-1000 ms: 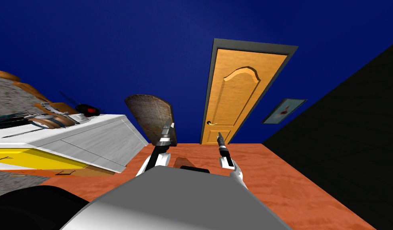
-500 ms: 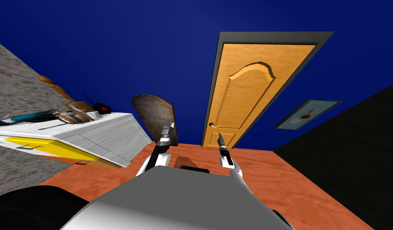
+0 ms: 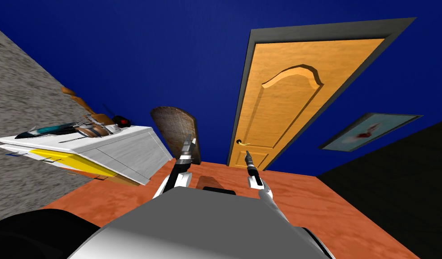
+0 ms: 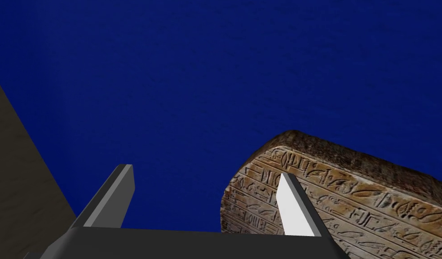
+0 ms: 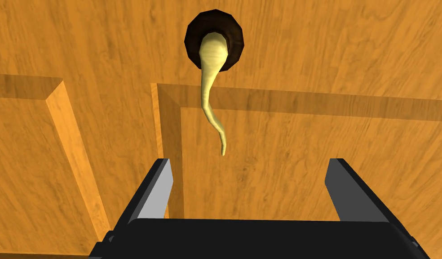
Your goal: Pull the door open
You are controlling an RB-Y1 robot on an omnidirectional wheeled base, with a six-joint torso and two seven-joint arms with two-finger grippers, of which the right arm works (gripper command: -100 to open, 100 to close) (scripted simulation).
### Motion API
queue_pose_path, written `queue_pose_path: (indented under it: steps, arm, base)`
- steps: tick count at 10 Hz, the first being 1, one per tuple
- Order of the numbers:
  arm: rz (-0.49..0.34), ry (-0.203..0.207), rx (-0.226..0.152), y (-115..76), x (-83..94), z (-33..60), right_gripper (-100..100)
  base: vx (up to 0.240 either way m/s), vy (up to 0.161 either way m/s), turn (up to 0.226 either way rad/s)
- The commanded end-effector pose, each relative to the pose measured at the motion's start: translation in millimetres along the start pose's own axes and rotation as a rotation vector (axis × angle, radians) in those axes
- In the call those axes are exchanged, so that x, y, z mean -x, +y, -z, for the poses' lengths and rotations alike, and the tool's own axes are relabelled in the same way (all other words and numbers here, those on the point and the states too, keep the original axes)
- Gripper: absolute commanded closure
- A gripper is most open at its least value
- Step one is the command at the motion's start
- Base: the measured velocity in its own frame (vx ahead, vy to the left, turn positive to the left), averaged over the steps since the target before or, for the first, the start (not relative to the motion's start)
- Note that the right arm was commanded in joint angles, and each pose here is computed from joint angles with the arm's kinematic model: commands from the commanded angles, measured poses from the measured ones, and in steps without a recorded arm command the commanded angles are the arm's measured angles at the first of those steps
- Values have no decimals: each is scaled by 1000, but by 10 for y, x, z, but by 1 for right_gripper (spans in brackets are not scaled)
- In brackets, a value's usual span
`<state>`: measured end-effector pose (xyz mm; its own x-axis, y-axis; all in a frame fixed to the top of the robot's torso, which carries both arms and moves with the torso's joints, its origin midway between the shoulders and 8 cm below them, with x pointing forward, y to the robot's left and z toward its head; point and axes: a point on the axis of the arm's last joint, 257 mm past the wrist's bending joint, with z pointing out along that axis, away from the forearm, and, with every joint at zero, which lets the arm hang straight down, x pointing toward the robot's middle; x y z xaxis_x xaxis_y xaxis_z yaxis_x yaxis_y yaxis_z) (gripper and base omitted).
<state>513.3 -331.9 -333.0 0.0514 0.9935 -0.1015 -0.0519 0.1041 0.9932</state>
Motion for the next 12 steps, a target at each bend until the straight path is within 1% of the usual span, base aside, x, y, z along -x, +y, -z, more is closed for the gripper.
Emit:
queue_pose_path:
  steps: [1,6,7,8,9,10,12]
  arm:
    - [0,-4,-16,-62,37,-9,-100]
    - [1,-16,-59,-234,140,-27,-100]
    - [1,-14,-54,-221,128,-30,-100]
    - [0,-37,-59,-259,335,35,-100]
    - [0,-45,-61,-270,410,61,-100]
    - [0,-64,-64,-293,578,119,-100]
    - [0,-64,-64,-293,578,119,-100]
  base:
    - [57,-35,111]
    - [58,-43,90]
    - [25,-23,22]
    - [131,40,159]
    - [193,44,146]
    - [198,57,186]
    - [86,25,10]
